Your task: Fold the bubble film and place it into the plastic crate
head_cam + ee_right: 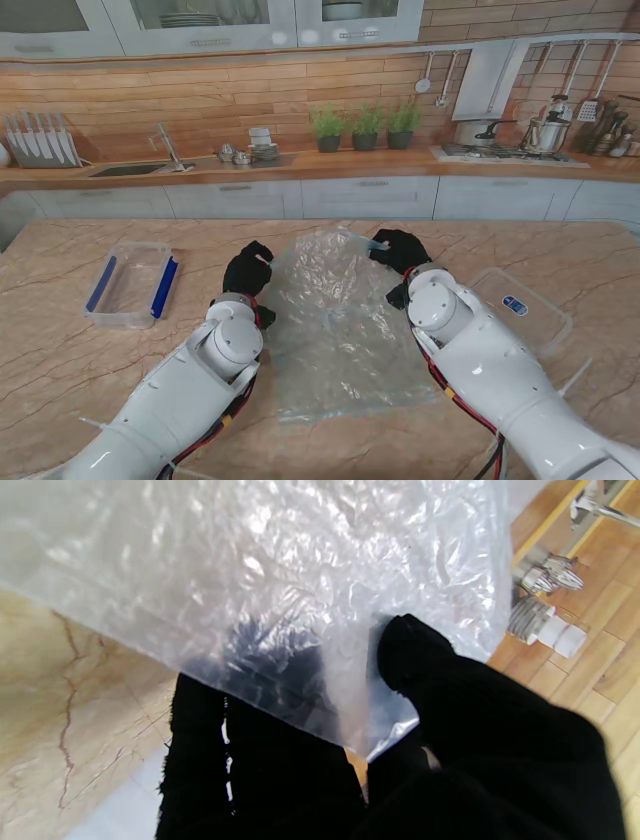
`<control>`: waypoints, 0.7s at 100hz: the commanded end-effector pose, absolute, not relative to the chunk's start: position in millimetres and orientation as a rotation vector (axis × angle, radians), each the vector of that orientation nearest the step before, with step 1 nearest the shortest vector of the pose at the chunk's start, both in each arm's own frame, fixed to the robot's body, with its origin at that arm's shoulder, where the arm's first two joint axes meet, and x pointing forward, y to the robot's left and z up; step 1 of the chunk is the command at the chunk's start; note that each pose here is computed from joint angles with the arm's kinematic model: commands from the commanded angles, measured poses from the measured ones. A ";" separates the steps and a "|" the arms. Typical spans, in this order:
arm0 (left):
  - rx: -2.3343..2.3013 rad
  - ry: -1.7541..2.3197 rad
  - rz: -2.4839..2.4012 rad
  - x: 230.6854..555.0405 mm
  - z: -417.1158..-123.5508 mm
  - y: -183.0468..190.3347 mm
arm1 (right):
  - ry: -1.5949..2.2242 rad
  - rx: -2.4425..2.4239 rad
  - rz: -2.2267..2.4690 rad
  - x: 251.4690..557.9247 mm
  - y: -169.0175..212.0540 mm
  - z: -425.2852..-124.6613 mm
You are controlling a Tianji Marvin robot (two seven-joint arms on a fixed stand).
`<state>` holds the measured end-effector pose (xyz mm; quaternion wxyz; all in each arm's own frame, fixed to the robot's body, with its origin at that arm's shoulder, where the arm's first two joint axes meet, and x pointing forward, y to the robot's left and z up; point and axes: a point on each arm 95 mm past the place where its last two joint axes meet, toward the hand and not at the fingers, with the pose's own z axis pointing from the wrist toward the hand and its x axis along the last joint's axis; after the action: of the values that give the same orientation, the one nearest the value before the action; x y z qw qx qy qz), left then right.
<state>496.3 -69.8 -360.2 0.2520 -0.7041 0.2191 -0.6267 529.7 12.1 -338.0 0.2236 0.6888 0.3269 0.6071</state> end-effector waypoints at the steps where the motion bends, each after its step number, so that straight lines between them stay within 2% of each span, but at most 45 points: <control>1: -1.926 0.581 -1.732 499.3 -351.1 -77.6 | 0.892 1.903 1.724 529.0 18.2 -332.9; 70: -2.005 0.527 -1.786 507.0 -337.2 -80.9 | 0.834 1.906 1.909 526.4 13.9 -316.3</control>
<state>505.7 -75.7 -344.8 0.2109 -0.7205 0.1998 -0.6297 525.5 12.1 -320.7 0.1613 0.6722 0.2903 0.6617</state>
